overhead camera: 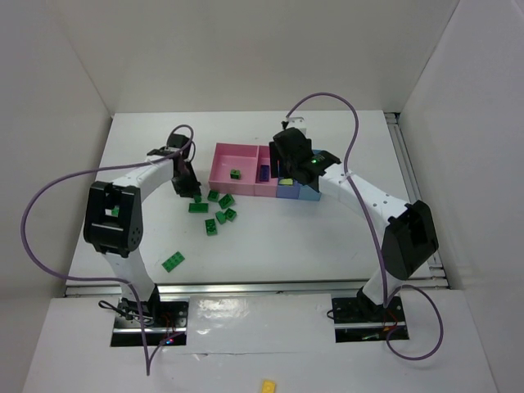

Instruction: Sort the legos into containers by color

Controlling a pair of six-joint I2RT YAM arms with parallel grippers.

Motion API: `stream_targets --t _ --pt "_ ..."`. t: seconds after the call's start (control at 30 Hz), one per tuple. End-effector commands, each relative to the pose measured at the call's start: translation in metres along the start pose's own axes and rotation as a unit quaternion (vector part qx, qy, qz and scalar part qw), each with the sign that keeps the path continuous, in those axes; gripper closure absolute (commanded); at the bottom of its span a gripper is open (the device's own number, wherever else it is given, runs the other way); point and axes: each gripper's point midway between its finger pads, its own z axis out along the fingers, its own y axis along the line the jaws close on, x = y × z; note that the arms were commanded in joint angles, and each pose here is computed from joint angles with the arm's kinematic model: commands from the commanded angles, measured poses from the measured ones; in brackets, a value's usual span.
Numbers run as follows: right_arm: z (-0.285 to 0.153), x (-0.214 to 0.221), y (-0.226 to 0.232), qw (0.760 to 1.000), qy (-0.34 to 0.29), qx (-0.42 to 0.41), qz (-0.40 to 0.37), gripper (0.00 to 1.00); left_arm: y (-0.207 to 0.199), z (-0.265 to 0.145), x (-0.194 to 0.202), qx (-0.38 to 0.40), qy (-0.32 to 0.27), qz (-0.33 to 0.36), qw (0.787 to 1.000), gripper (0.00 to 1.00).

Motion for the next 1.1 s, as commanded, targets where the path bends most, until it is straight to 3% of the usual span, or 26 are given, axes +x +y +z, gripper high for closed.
stream_targets --t 0.0,0.1,0.33,0.5,0.7,0.77,0.87,0.9,1.0,1.07 --pt "-0.002 -0.006 0.006 1.000 -0.008 -0.007 0.004 0.26 0.002 -0.024 -0.027 -0.002 -0.037 0.005 0.999 0.73" --pt "-0.002 -0.006 0.006 1.000 -0.008 -0.007 0.004 0.26 -0.001 -0.049 -0.045 0.009 -0.069 0.004 0.998 0.85" --pt "-0.002 -0.006 0.006 1.000 -0.008 -0.007 0.004 0.26 -0.027 -0.089 -0.075 0.061 -0.111 0.013 0.992 1.00" --pt "0.001 -0.004 0.007 1.000 -0.004 -0.006 0.002 0.26 -0.061 -0.098 -0.099 0.117 -0.115 0.020 0.986 1.00" --pt "0.001 -0.001 0.002 1.000 0.000 0.006 -0.002 0.26 -0.122 -0.095 -0.092 0.173 -0.089 0.046 0.980 1.00" --pt "0.001 -0.001 0.000 1.000 -0.002 0.010 -0.002 0.26 -0.131 -0.086 -0.089 0.178 -0.078 0.047 0.980 0.91" --pt "-0.001 -0.005 -0.004 1.000 -0.006 0.012 0.003 0.26 -0.147 -0.084 -0.096 0.194 -0.077 0.053 0.976 0.55" --pt "-0.001 -0.005 -0.004 1.000 -0.006 0.012 0.003 0.26 -0.142 -0.086 -0.094 0.180 -0.072 0.051 0.980 0.31" --pt "-0.002 -0.003 -0.004 1.000 -0.004 0.008 0.003 0.26 -0.121 -0.096 -0.108 0.139 -0.097 0.049 0.984 0.14" --pt "-0.002 -0.004 -0.001 1.000 -0.005 0.001 0.004 0.26 -0.090 -0.098 -0.114 0.097 -0.112 0.035 0.988 0.16"
